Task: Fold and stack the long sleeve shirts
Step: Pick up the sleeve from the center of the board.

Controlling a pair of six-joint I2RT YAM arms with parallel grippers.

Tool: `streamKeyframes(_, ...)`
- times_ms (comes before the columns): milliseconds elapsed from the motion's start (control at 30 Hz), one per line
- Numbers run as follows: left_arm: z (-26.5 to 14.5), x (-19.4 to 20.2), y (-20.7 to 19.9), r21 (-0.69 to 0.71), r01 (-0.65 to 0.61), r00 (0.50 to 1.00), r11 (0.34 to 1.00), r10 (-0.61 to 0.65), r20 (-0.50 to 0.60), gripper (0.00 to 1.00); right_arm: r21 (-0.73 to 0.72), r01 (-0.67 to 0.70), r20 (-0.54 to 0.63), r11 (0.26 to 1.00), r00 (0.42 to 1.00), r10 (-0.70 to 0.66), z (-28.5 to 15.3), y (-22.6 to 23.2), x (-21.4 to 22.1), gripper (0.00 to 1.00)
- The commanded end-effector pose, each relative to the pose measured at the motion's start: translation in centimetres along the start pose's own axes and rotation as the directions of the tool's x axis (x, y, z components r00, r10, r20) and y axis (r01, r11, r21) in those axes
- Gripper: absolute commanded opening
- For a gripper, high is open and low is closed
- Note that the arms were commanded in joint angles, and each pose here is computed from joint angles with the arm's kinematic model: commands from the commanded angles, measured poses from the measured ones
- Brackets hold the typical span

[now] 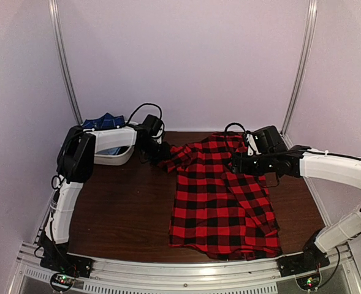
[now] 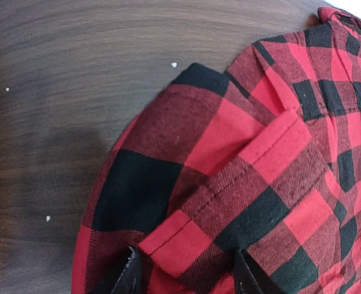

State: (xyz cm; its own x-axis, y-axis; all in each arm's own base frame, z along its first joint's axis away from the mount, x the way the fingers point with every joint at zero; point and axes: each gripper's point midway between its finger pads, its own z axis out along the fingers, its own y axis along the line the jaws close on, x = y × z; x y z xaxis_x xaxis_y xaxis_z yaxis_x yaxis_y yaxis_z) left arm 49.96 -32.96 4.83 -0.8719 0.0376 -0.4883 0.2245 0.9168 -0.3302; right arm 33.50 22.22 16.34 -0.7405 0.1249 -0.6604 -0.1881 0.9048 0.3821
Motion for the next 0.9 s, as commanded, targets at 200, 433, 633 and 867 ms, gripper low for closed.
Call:
streamKeyframes(200, 0.3, -3.0, -3.3, 0.144, 0.018, 0.996, 0.989, -0.030, 0.082, 0.48, -0.014, 0.006, 0.034, 1.000, 0.999, -0.005, 0.1, 0.6, -1.4, 0.78)
streamKeyframes(433, -1.5, -4.4, -5.3, 0.221, -0.013, 0.991, 0.975, -0.017, 0.133, 0.20, -0.017, 0.001, 0.036, 1.000, 0.999, -0.001, 0.3, 0.7, -1.4, 0.77)
streamKeyframes(633, -4.1, -4.9, -7.9, 0.291, -0.087, 0.980, 0.953, 0.029, 0.196, 0.05, -0.025, -0.004, 0.040, 1.000, 0.999, 0.005, 0.9, 0.9, -1.7, 0.77)
streamKeyframes(867, -7.2, -2.9, -12.4, 0.389, -0.217, 0.958, 0.895, 0.117, 0.263, 0.02, -0.107, -0.034, 0.036, 0.994, 0.999, 0.038, 2.4, 2.7, -2.3, 0.77)
